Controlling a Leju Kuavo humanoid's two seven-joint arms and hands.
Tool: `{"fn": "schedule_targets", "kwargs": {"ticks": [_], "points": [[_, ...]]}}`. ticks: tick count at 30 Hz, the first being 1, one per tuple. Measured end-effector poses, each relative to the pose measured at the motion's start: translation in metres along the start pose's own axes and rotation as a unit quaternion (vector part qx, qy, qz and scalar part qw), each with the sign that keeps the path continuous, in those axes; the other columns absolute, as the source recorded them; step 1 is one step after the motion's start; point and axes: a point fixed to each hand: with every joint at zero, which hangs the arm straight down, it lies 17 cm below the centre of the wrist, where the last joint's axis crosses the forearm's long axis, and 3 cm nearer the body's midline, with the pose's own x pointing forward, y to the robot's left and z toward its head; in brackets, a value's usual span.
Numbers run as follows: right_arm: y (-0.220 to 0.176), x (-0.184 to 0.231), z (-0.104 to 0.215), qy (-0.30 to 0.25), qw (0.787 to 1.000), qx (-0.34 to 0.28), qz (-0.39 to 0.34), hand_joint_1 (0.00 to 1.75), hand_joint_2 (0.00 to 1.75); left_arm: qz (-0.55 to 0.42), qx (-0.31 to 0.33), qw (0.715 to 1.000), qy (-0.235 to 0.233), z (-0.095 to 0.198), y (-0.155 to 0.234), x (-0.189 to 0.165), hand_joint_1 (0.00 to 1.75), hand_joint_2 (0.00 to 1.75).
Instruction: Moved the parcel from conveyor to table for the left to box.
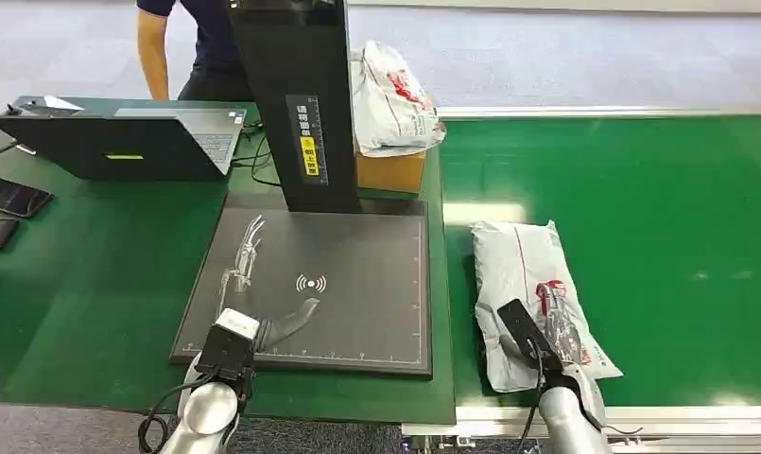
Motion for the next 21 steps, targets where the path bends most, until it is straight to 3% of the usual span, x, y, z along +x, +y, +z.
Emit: {"fn": "schedule_targets", "kwargs": {"ticks": [8, 9, 10, 11, 21], "points": [[0.01, -0.005, -0.001, 0.018, 0.999, 0.021, 0.015, 0.0, 1.75, 0.002, 0.001, 1.0, 0.0, 0.0, 0.0, 0.0, 0.0, 1.75], [0.012, -0.006, -0.002, 0.027, 0.999, 0.028, 0.024, 0.07, 1.75, 0.002, 0.001, 1.0, 0.0, 0.0, 0.001, 0.0, 0.0, 1.75], [0.013, -0.006, -0.003, 0.031, 0.999, 0.031, 0.033, 0.91, 1.75, 0.002, 0.002, 1.0, 0.001, 0.0, 0.001, 0.0, 0.0, 1.75], [0.014, -0.006, -0.003, 0.033, 0.998, 0.032, 0.04, 1.34, 1.75, 0.002, 0.002, 1.0, 0.002, 0.0, 0.001, -0.001, 0.0, 1.75], [0.008, 0.001, -0.002, 0.018, 0.998, 0.02, 0.063, 1.4, 1.75, 0.002, 0.008, 1.0, 0.005, -0.001, 0.004, 0.0, 0.0, 1.75]]}}
